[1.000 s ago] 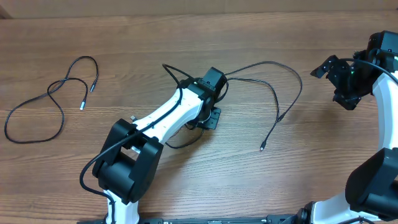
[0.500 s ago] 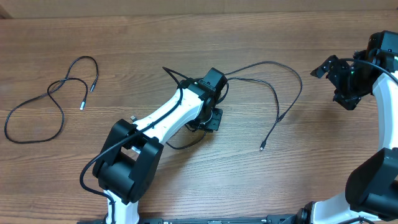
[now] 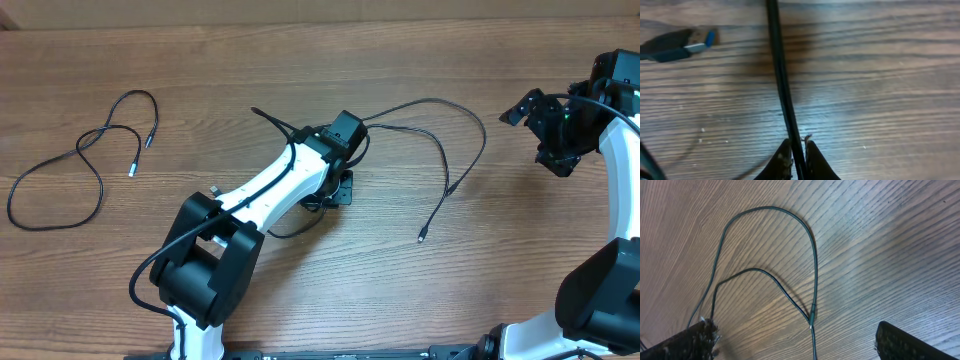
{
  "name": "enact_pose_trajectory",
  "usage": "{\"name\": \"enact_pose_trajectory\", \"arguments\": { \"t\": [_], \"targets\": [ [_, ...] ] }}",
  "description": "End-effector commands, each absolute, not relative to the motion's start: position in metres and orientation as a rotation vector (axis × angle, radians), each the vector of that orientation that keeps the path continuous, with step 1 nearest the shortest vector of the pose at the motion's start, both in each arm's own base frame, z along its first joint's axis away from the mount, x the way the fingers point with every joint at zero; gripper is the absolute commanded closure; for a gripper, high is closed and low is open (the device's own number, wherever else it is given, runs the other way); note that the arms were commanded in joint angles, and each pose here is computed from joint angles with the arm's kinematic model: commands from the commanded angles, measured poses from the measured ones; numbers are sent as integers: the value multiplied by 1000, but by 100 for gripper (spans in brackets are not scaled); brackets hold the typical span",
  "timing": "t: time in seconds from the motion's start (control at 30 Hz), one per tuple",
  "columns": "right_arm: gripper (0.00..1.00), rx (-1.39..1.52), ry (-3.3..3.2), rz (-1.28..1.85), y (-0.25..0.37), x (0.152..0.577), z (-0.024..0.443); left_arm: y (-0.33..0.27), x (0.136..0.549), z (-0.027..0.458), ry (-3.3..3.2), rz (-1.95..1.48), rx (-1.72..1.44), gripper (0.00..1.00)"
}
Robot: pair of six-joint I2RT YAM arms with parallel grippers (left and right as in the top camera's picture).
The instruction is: Untangle cables
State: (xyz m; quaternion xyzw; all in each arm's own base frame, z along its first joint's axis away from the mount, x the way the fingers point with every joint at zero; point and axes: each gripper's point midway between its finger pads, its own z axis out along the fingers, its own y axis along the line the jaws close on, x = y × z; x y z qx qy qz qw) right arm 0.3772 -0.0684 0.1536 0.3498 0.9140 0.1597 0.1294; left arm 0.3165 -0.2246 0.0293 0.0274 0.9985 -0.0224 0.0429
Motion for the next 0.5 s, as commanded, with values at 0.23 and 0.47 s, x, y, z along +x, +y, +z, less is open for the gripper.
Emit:
{"name": "enact_pose_trajectory", "arguments": {
  "t": [0.23, 0.47],
  "targets": [
    [0, 1008, 2652, 452, -70, 375, 156, -220, 317, 25, 3044, -10, 23, 96],
    [0, 1008, 2652, 453, -70, 375, 156, -225, 316, 26, 3053, -50, 25, 96]
  ]
}}
